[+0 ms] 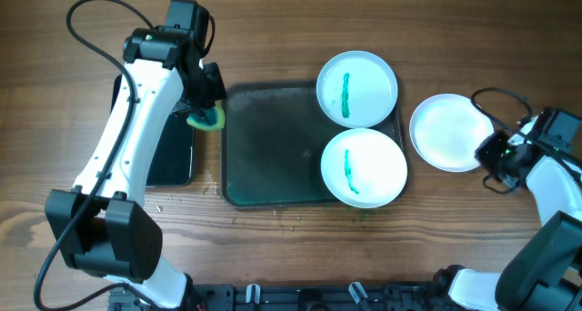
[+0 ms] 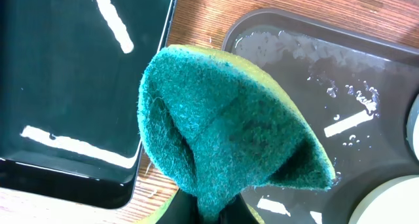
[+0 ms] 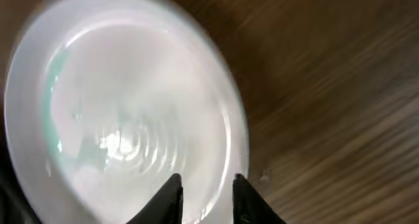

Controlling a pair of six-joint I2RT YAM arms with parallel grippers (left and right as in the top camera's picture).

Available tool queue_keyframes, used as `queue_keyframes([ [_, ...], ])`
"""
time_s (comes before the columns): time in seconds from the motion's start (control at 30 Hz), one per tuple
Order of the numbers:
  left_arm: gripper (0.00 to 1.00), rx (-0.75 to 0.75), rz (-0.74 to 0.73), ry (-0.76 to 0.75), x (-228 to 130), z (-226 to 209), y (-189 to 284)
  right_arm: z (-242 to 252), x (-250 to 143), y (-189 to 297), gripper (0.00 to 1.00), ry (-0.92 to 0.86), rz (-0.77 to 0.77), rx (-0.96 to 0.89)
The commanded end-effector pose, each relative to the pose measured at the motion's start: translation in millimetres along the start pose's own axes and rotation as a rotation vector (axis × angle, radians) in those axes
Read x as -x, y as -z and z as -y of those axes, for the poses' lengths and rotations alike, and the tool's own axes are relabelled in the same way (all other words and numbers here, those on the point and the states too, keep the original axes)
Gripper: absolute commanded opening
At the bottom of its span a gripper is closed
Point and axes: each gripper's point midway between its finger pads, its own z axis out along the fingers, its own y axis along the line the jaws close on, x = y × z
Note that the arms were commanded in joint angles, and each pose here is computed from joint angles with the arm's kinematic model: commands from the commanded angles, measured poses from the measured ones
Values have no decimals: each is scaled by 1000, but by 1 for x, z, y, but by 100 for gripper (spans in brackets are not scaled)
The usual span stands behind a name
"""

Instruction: Clean dirty plates on tray and stack at the side

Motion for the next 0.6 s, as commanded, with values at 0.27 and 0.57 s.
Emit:
queue_keyframes([
  [0.27, 4, -69, -19, -17, -7, 20, 4, -99, -115, 30, 32, 441, -342, 97],
  [0.57, 4, -69, -19, -18, -7, 20, 4, -87, -131, -17, 22, 532, -442, 2],
])
